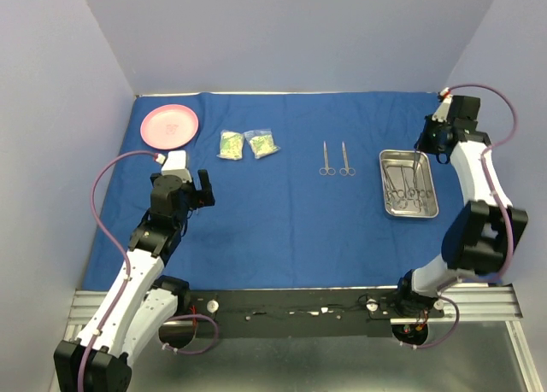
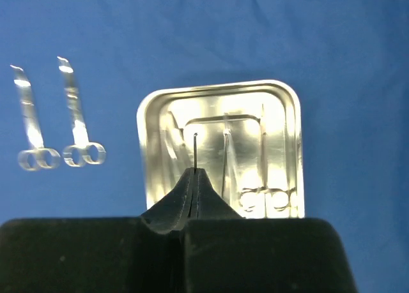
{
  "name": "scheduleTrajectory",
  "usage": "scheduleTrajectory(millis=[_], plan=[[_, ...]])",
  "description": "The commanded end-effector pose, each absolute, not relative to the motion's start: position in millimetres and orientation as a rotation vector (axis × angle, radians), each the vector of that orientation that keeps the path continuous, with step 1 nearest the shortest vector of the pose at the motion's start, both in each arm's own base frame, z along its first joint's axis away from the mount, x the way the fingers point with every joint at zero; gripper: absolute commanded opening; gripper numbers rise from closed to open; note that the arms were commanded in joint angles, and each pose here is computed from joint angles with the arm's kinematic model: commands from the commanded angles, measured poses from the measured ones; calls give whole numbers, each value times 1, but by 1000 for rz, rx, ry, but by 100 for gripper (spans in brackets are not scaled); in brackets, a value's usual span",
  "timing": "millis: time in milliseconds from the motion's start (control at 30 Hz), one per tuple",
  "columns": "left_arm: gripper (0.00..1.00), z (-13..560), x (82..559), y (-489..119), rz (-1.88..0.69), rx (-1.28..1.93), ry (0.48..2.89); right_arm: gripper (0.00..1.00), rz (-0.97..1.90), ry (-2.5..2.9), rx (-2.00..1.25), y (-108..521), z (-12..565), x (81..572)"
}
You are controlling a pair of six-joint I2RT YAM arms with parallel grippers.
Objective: Open and lay out the surgical kit
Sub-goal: Pick up the medical item from the container, then place the medical item in the surgical kit.
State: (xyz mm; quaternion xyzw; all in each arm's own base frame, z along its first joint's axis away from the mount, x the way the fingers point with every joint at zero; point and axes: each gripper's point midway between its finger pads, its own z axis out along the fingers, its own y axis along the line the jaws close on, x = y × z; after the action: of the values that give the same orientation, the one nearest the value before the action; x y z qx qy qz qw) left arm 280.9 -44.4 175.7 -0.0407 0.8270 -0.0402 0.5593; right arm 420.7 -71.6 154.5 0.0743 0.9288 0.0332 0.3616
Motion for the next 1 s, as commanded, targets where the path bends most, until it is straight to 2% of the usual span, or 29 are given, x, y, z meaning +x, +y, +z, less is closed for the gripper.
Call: scheduleTrajectory(millis=[0,167,467,833,967], plan=[[99,194,285,-80,-302,-58,1954,1,311,2212,342,-32,190,409],[99,208,288,-122,-477,-23,1959,1,606,2076,341,20,218,391],[99,245,284,-212,-798,99,1918,1,1083,1780,138,111,289,350],[99,319,250,-315,-1233,323,1728,1,1373,1517,-114,180,352,302],[99,323,241,-344,-1342,352,1714,1,1436,1443,-155,188,372,292]])
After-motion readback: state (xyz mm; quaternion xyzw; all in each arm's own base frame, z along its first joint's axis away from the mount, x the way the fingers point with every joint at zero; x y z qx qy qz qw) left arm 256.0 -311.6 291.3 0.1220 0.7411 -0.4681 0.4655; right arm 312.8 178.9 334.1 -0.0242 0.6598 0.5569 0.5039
